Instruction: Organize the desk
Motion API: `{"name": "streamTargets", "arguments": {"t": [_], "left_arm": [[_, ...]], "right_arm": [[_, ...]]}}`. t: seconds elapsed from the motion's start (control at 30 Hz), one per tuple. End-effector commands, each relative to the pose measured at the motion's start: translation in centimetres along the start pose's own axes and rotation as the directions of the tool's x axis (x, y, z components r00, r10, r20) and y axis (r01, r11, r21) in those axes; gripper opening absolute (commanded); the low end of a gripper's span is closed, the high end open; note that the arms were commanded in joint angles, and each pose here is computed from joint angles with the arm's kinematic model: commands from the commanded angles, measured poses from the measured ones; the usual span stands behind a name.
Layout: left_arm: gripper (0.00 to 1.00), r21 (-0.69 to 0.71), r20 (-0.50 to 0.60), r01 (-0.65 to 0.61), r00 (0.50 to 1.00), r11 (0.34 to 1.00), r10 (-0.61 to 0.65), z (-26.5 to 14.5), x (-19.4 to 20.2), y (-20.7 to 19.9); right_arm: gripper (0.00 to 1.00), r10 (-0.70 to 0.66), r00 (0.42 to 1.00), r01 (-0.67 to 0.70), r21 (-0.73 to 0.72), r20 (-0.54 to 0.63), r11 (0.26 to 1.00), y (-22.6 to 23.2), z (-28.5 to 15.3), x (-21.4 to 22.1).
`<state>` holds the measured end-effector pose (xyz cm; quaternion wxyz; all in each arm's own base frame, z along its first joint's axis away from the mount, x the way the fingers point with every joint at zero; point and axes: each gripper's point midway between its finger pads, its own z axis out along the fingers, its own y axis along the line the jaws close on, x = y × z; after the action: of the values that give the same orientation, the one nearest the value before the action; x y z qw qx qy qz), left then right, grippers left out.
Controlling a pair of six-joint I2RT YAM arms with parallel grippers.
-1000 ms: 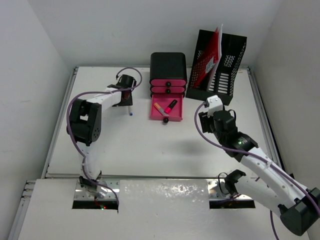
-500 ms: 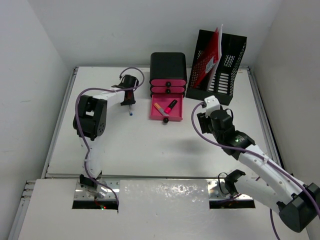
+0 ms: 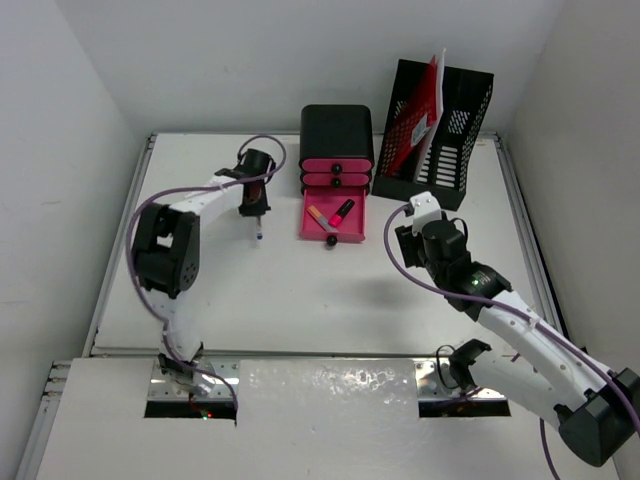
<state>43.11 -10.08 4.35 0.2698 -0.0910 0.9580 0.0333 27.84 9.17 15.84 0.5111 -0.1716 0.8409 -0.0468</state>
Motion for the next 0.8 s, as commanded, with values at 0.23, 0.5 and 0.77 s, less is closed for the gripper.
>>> {"name": "streamTargets", "arguments": {"t": [0.23, 0.5, 0.77], "left_arm": [[0.0, 0.479, 0.062, -0.323, 0.94, 0.816, 0.336, -14.2, 2.3, -12.5], [0.0, 0.54, 0.177, -0.525, 0.835, 0.658, 0.521, -11.6, -0.8, -17.5], [0.0, 0.619, 0.173, -0.545, 0.797, 0.566, 0.578, -8.2, -1.0, -21.4]], "right_arm": [[0.59, 0.034, 0.998, -0.034, 0.0, 0.06, 0.999, -0.1, 0.0, -1.9], [0.59, 0.036, 0.997, -0.036, -0.007, 0.068, 0.999, 0.0, -0.1, -2.4], [0.59, 0.019, 0.998, -0.02, 0.008, 0.054, 1.0, -0.4, -0.3, -2.2]]}}
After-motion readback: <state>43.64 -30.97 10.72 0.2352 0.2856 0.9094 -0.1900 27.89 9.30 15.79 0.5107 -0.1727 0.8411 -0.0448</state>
